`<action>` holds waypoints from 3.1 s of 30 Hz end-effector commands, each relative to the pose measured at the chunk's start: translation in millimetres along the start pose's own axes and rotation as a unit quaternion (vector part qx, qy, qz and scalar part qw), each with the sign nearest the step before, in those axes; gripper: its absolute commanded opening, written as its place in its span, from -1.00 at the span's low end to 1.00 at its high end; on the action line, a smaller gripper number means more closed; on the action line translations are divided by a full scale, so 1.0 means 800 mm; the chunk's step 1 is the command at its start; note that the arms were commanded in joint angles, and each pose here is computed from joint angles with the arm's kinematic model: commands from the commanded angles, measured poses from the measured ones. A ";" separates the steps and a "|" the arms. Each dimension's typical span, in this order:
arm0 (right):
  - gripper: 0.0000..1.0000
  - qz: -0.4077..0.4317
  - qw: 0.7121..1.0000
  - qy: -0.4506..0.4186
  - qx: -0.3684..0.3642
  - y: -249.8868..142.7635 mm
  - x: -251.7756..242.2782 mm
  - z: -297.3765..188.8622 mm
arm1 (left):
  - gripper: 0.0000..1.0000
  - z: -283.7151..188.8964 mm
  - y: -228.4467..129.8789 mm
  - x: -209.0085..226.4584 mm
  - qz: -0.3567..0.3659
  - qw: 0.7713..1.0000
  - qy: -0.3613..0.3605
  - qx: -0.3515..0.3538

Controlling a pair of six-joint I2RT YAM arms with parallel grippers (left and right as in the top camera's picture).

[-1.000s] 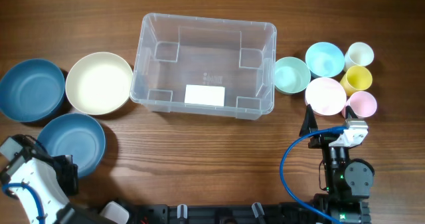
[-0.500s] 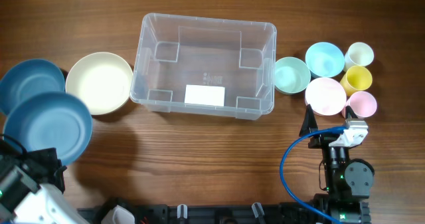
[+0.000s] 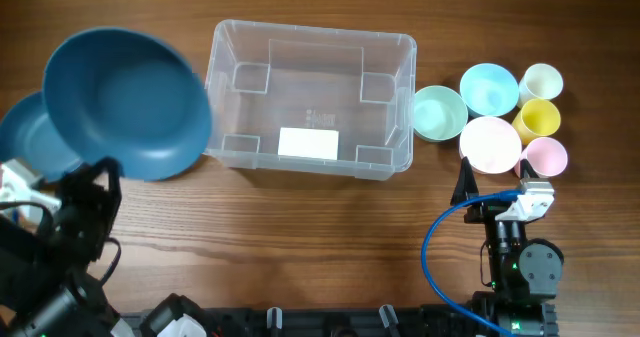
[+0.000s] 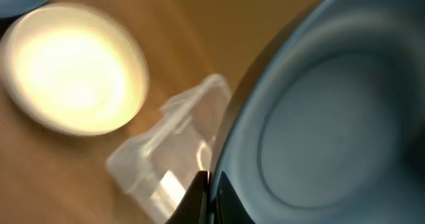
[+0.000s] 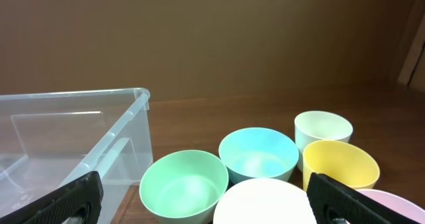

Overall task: Pack container
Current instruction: 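Lift the dark blue bowl with the left gripper into the container, then release the blue bowl and move the left gripper to the cream bowl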

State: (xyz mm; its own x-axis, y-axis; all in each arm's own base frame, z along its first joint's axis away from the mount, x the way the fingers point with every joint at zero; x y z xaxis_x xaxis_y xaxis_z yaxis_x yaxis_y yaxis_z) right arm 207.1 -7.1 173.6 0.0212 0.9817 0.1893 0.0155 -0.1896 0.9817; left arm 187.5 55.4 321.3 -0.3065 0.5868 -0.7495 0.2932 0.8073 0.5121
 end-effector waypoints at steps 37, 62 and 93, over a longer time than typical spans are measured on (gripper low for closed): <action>0.99 -0.002 1.000 0.006 0.000 -0.001 0.001 0.000 | -0.92 0.300 -0.143 -0.048 0.450 0.836 0.152 0.276; 0.99 -0.002 1.000 0.006 0.001 -0.001 0.001 0.000 | -0.85 0.337 -0.170 -0.020 0.478 0.807 0.202 0.281; 0.99 -0.002 1.000 0.006 0.002 -0.002 0.001 0.000 | 0.12 0.151 0.035 -0.009 0.153 0.933 0.323 0.046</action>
State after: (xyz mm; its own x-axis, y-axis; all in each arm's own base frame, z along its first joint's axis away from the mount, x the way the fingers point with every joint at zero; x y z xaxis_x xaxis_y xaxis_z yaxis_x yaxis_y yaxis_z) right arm 207.1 -7.2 173.6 0.0213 0.9817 0.1893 0.0159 -0.1897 0.9817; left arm 330.7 19.7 293.2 -0.4418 0.8931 -0.0844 0.6528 0.3846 0.6527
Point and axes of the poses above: each gripper's point midway between its finger pads, its own z axis out along the fingers, its own x axis along the line the jaws close on, y = z × x, the point moved 4 cm from there along -z, back along the fingers, and after that the axes turned 6 degrees about z, right-handed, at the moved point
